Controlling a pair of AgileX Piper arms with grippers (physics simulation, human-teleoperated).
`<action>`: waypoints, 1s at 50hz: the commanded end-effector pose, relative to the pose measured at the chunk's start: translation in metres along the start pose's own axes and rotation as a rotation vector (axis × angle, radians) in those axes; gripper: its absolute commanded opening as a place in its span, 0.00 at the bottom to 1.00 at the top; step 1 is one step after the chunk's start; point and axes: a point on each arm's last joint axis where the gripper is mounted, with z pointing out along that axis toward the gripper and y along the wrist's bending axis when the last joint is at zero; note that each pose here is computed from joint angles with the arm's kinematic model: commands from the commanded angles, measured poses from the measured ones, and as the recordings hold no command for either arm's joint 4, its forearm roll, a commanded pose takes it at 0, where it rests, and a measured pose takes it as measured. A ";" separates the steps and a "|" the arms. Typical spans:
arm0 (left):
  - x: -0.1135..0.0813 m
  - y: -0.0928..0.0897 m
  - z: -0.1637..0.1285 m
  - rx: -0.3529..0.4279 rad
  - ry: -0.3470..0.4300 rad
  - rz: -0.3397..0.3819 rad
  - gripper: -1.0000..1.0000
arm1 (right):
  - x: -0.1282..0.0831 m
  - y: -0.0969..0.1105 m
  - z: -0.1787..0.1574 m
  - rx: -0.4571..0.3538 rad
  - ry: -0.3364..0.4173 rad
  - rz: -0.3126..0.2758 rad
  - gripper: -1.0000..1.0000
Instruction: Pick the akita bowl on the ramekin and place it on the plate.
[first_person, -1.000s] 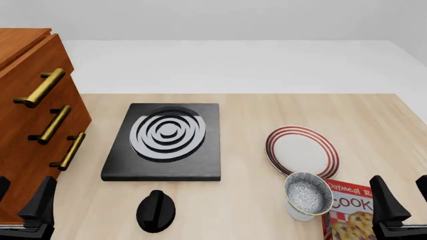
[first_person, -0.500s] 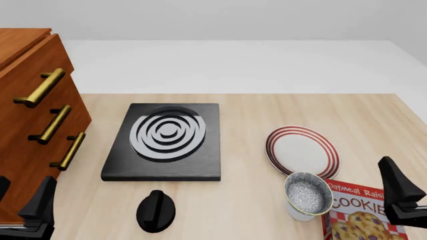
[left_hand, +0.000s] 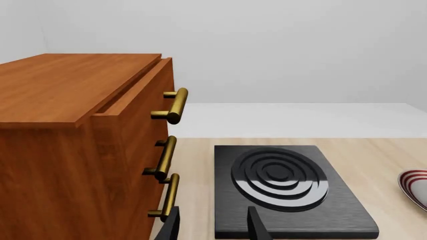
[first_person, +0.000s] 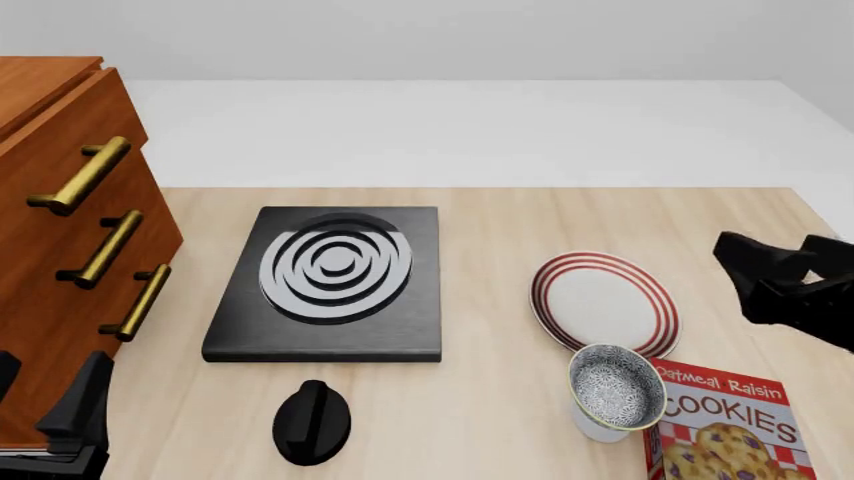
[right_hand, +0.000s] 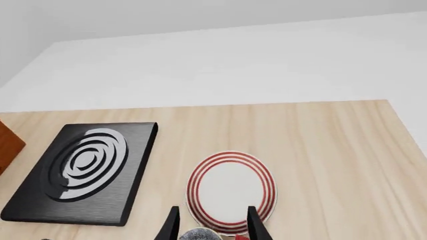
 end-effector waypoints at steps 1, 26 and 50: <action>0.000 0.000 0.000 0.000 0.000 0.000 1.00 | 0.004 0.004 0.034 0.002 0.186 0.042 1.00; 0.000 0.000 0.000 -0.001 -0.001 -0.001 1.00 | 0.052 -0.006 0.055 0.038 0.340 0.000 1.00; 0.000 0.000 0.000 -0.001 0.000 0.000 1.00 | 0.107 -0.016 0.083 0.077 0.464 0.032 1.00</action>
